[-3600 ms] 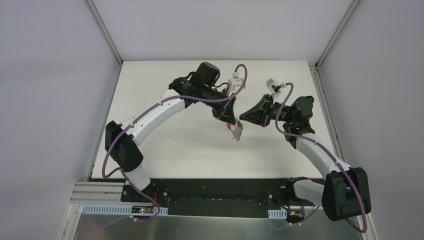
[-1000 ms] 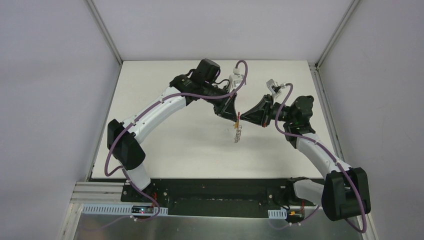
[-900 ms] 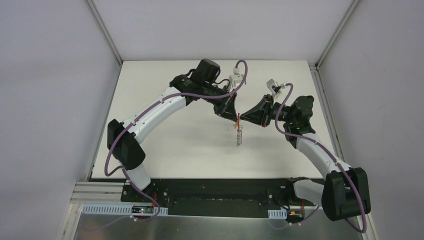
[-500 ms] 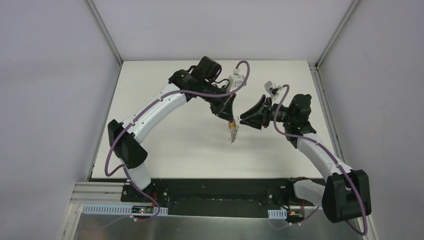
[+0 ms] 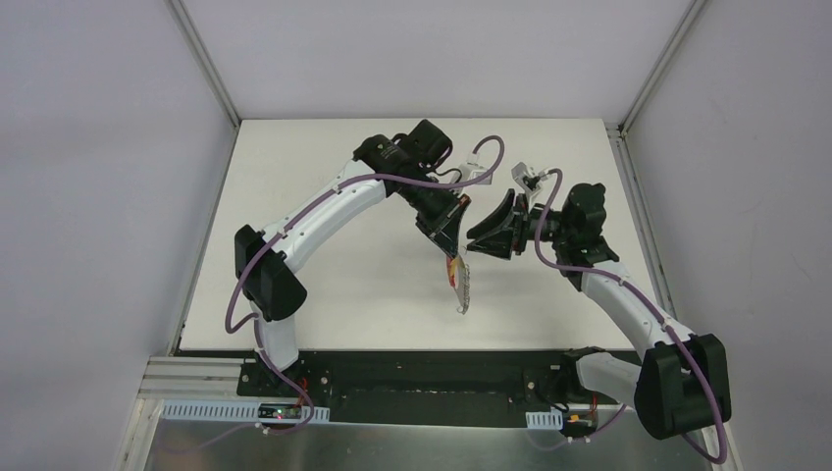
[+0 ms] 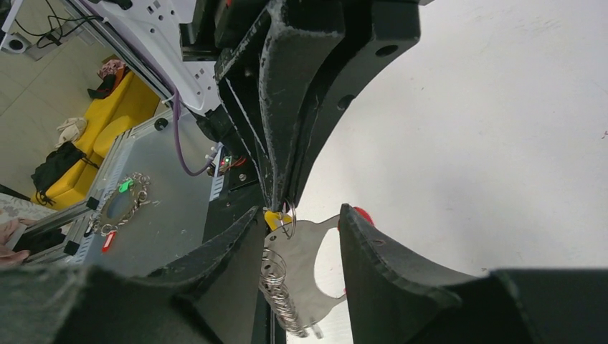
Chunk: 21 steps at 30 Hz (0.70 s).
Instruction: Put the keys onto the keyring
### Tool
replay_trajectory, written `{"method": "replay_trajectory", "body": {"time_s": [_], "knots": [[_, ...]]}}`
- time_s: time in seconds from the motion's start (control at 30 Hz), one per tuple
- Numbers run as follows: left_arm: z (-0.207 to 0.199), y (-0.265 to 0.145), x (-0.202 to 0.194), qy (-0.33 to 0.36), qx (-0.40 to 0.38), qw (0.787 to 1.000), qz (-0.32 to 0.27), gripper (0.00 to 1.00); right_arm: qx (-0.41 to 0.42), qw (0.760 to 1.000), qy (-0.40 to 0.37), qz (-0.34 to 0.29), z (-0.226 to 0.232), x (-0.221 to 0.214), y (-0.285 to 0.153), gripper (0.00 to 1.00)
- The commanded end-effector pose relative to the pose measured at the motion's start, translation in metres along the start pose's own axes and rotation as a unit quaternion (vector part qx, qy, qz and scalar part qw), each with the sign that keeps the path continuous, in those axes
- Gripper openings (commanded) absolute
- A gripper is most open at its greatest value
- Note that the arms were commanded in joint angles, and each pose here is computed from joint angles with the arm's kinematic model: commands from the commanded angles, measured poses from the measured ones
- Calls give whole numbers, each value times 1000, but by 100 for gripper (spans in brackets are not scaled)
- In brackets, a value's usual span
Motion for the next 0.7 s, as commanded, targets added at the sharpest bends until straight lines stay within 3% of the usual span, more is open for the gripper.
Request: {"method": "replay_trajectory", "body": {"time_s": [0.0,0.2,0.67], "knots": [[-20,-8,6,3,-19,1000,-15,0,35,999,-37,-7,9,11,4,44],[-22,-7,10,6,-27,999,-18,0,40,999,-26,-2,7,5,7,40],[-20,-8,9,11,-22,1000,-18,0,53,998,-20,4,9,1,11,16]]}}
Point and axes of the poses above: each gripper's point midway between its finger pads, its own y axis out along the fingers, its own z axis along the line the jaws close on, x = y × z, the point moved 3 cm from there along -y, back along the fingers, and after that the axes turned 15 degrees about -y, right-handed, at the moved point
